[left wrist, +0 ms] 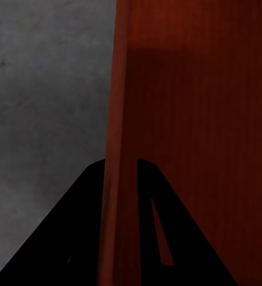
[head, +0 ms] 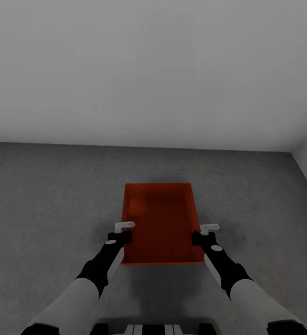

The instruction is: Move the two storage containers from the living room to the garage. In the garage, place one container on the floor and stack the other container on top of it (either order is fine).

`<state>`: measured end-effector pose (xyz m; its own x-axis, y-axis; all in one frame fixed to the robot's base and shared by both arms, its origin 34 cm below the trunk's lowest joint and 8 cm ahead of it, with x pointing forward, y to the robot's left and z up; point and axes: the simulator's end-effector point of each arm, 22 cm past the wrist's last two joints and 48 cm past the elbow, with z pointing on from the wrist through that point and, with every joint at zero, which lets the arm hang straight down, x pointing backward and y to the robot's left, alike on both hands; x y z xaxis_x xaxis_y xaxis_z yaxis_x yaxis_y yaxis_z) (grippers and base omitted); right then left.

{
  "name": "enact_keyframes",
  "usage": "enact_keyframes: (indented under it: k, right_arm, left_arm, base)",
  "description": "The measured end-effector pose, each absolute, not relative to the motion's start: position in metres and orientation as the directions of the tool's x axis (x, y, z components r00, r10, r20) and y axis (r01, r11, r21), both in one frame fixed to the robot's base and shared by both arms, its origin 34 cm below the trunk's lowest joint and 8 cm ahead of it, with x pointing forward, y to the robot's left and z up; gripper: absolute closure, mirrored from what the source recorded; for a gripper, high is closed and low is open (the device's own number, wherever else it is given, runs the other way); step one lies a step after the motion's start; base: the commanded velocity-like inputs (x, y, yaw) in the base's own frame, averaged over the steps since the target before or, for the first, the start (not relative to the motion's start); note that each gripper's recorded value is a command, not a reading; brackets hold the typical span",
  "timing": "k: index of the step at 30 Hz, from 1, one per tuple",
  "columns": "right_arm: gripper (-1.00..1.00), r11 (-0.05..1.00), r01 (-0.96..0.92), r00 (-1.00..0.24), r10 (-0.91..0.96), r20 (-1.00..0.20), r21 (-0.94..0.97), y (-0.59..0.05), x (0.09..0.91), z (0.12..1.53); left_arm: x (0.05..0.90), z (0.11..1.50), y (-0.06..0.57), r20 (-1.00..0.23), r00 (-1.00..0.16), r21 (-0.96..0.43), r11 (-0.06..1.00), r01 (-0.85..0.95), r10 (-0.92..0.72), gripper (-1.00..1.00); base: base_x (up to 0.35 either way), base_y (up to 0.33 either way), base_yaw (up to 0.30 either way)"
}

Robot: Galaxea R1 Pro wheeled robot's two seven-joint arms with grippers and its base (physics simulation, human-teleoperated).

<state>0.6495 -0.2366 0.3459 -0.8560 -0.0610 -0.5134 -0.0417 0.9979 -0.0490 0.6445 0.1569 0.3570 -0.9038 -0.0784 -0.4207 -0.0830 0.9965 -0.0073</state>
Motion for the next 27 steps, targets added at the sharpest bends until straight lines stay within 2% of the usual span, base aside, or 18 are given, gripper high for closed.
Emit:
enact_keyframes:
  k: [27]
  right_arm:
    - [1.0, 0.998, -0.043, -0.858, -0.058, -0.511, -0.041, -0.2414, 0.6491, 0.3454]
  left_arm:
    - [0.6426, 0.3566, 0.1556, -0.416, -0.905, -0.011, 0.996, -0.09, -0.087, 1.0]
  base:
    - [0.0, 0.0, 0.0]
